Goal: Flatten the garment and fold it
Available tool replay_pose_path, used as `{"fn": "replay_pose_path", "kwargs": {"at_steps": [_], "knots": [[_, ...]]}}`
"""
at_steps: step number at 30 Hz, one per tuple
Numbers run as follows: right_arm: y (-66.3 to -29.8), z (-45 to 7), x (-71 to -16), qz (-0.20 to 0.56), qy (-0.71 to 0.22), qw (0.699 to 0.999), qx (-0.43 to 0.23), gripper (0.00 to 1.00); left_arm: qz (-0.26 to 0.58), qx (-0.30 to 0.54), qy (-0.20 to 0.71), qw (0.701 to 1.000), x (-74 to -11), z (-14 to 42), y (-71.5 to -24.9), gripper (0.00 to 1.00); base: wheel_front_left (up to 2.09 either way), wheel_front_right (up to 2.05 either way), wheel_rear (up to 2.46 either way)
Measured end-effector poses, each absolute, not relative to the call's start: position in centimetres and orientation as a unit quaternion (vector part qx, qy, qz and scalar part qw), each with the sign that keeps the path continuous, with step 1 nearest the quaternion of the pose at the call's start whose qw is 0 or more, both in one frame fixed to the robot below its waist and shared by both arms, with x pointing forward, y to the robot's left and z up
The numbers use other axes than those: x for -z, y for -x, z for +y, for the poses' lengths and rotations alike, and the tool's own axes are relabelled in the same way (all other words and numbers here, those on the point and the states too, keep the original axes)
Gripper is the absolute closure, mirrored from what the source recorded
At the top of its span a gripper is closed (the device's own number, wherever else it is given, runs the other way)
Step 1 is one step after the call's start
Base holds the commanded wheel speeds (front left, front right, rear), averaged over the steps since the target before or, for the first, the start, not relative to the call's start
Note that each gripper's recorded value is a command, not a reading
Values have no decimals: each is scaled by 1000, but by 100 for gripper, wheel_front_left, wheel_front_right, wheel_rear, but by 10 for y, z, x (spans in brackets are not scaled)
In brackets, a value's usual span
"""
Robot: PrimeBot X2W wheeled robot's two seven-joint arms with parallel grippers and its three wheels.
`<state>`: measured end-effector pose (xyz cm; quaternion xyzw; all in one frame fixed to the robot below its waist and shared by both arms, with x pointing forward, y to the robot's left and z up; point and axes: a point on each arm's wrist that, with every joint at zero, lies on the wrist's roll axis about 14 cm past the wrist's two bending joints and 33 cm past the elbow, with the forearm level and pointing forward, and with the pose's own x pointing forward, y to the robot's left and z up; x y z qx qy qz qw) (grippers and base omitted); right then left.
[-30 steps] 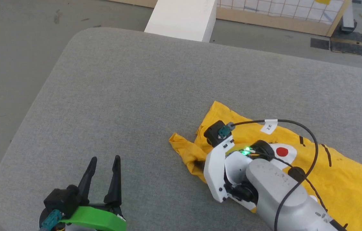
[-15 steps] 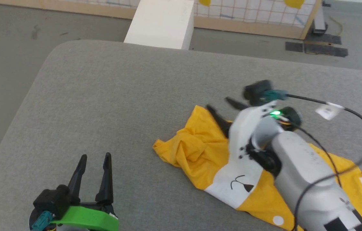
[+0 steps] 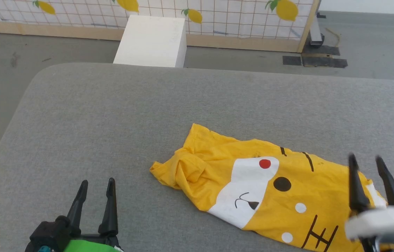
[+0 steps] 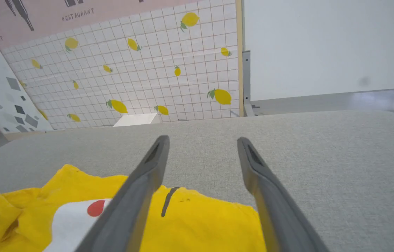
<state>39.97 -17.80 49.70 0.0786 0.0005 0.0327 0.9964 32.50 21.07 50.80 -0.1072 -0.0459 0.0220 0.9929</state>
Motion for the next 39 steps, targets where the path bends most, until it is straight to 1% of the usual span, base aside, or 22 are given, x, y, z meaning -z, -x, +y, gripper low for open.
{"fn": "replay_pose_path", "kwargs": {"at_steps": [4,8,13,17,19,22,28,33,36,39], "knots": [[-365,-198,-479,11,-79,997,-4,0,-54,-17,110,992,-513,207,-323,0,0,0,0],[-345,-203,-467,21,-93,995,9,0,-54,-13,113,992,-514,203,-320,0,0,0,0],[-331,-205,-461,31,-106,994,16,0,-39,-13,113,993,-506,201,-310,0,0,0,0],[-330,-210,-470,14,-106,994,22,0,-29,6,117,993,-501,188,-311,0,0,0,0],[-331,-213,-473,9,-104,994,25,0,-13,17,135,991,-495,179,-312,0,0,0,0],[-332,-215,-475,6,-103,994,28,0,21,61,135,989,-494,162,-323,0,0,0,0],[-337,-215,-466,21,-103,994,30,0,52,160,78,983,-514,132,-355,0,0,0,0],[-346,-210,-458,32,-106,994,24,0,111,245,42,962,-504,93,-364,0,0,0,0],[-352,-208,-454,37,-109,993,23,0,146,293,37,944,-492,64,-364,0,0,0,0],[-355,-207,-447,47,-110,993,25,0,196,331,11,923,-466,44,-360,0,0,0,0]]}}
